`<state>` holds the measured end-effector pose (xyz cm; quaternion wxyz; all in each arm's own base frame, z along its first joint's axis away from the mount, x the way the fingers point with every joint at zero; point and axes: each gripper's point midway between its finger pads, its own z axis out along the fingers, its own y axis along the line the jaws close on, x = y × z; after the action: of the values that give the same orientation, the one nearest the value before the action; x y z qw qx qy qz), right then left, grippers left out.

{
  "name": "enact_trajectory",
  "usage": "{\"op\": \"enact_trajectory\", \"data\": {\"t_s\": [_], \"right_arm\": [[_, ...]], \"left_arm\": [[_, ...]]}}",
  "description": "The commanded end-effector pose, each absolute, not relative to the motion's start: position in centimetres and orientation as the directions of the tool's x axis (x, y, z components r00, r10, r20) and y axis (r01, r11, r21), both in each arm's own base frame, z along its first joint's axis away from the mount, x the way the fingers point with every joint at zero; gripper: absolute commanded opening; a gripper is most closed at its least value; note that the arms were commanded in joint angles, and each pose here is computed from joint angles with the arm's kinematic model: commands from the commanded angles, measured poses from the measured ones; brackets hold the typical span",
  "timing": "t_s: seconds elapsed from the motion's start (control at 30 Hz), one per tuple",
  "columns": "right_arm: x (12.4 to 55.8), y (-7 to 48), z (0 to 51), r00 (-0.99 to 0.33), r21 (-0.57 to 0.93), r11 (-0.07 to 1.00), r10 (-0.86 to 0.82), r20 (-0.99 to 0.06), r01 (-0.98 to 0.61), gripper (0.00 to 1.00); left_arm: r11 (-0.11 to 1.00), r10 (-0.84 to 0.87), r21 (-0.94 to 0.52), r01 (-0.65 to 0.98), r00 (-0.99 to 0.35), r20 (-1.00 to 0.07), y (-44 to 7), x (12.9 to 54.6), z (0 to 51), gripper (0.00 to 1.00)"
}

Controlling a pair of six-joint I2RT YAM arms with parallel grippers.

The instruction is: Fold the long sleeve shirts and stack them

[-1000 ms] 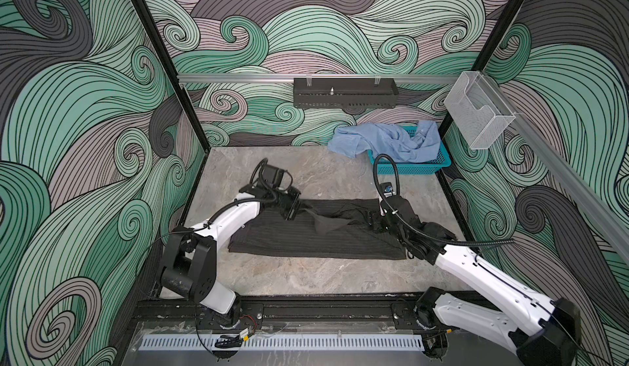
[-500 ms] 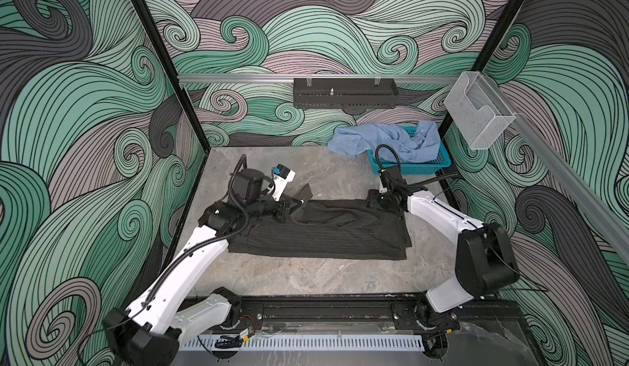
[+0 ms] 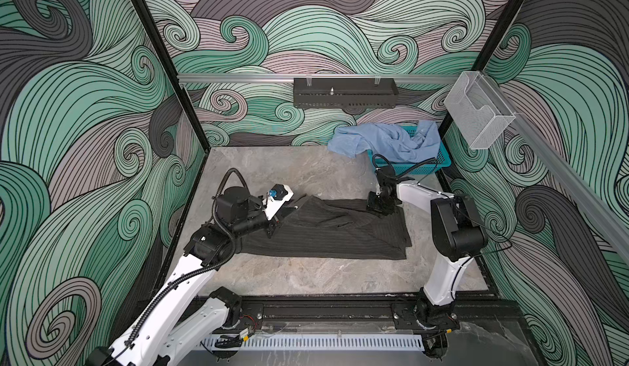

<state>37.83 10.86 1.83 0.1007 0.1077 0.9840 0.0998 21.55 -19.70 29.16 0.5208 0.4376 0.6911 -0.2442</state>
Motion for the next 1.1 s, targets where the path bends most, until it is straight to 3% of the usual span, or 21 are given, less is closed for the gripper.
{"op": "enact_trajectory", "data": {"t_s": [0.0, 0.27, 0.4, 0.67, 0.73, 0.9, 1.07], "right_arm": [[37.4, 10.4, 1.8, -0.961, 0.214, 0.958, 0.229, -0.157, 0.193, 0.40], [37.2, 9.3, 2.9, -0.955, 0.207, 0.959, 0.233, -0.181, 0.195, 0.39], [37.4, 9.0, 2.8, -0.955, 0.214, 0.955, 0.242, -0.173, 0.204, 0.38], [37.7, 9.3, 3.2, -0.955, 0.232, 0.952, 0.240, -0.172, 0.197, 0.38], [37.7, 9.3, 3.4, -0.955, 0.234, 0.952, 0.240, -0.176, 0.196, 0.35], [37.9, 9.2, 2.9, -0.956, 0.224, 0.954, 0.240, -0.171, 0.200, 0.24], [38.5, 9.3, 3.0, -0.954, 0.225, 0.954, 0.239, -0.179, 0.196, 0.07]], "left_arm": [[0.301, 0.267, 0.210, 0.930, 0.129, -0.955, -21.1, 17.6, 32.2, 0.00], [-0.046, 0.137, 0.158, 0.986, 0.163, -0.977, -22.3, 9.4, 35.8, 0.00], [-0.141, 0.103, 0.124, 0.982, 0.139, -0.985, -22.7, 7.5, 36.8, 0.00], [-0.297, 0.161, -0.004, 0.955, 0.046, -0.986, -24.5, 5.7, 34.0, 0.04], [-0.265, 0.164, 0.030, 0.964, 0.076, -0.984, -24.6, 6.2, 33.9, 0.02], [0.085, 0.194, 0.115, 0.990, 0.096, -0.976, -24.9, 12.3, 34.3, 0.00], [0.391, 0.261, 0.007, 0.920, -0.103, -0.960, -24.1, 19.7, 31.5, 0.00]]}}
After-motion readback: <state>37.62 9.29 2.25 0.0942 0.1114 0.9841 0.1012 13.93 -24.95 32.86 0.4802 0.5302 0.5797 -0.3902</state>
